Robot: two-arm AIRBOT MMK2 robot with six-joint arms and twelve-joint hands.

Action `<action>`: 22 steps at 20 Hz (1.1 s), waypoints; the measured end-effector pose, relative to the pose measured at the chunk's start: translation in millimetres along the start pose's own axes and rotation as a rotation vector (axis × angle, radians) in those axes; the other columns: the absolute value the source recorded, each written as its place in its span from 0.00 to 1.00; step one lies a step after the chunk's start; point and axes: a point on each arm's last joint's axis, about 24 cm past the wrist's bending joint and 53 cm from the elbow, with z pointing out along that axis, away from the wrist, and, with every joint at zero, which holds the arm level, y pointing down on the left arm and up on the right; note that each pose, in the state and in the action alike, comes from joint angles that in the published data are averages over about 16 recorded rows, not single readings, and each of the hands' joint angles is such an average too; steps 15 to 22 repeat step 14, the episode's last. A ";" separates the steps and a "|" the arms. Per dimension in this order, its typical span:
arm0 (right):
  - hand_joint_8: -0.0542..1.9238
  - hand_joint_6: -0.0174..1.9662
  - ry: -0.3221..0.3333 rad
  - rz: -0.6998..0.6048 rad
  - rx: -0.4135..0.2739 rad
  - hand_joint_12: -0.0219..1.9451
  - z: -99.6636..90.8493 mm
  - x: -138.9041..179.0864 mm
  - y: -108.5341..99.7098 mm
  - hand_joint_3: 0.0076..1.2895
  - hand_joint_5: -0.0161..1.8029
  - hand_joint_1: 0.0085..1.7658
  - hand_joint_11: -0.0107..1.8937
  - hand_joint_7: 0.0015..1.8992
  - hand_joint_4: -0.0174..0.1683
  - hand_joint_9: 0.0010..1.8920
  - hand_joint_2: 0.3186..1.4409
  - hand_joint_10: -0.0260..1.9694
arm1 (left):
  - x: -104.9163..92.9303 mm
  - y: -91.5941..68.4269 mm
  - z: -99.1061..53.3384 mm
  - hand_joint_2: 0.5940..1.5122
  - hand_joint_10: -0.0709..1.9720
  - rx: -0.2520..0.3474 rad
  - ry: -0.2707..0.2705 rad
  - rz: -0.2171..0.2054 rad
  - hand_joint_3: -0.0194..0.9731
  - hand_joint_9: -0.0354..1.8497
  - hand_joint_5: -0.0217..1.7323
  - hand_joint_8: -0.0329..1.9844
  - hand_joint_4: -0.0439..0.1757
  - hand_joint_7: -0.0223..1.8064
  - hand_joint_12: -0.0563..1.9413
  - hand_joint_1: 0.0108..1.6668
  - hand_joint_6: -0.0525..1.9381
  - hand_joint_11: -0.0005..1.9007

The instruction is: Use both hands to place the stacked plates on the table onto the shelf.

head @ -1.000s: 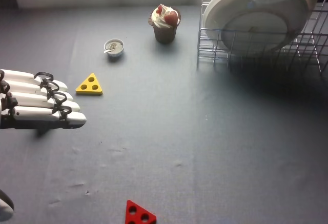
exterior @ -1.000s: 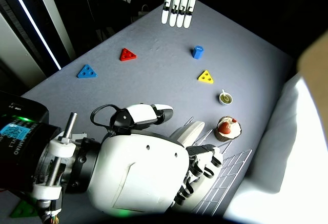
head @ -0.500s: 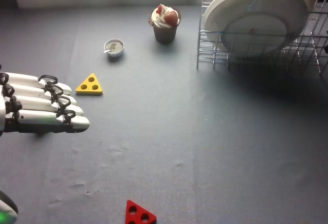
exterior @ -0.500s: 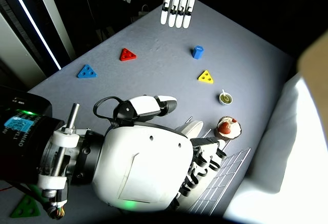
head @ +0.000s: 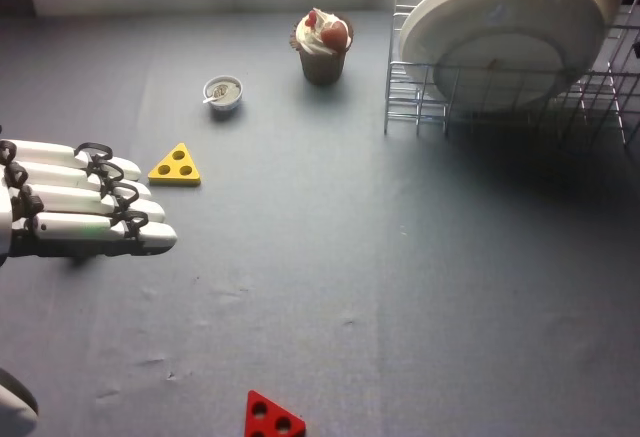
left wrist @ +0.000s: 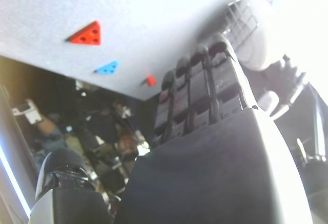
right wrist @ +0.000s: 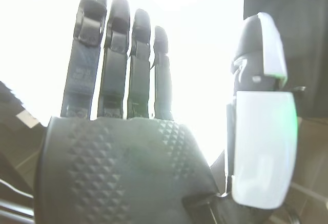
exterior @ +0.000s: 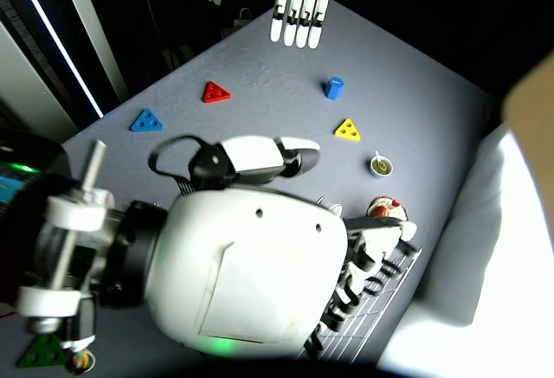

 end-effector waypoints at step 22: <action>0.03 0.01 0.093 -0.241 -0.383 0.02 -30.5 19.9 91.5 0.01 0.24 0.28 0.34 0.27 0.08 0.29 0.55 0.01 | 1.4 -0.2 1.1 0.37 0.04 -0.004 0.003 -0.001 0.02 0.07 0.05 0.02 0.20 0.07 0.03 0.05 0.03 0.04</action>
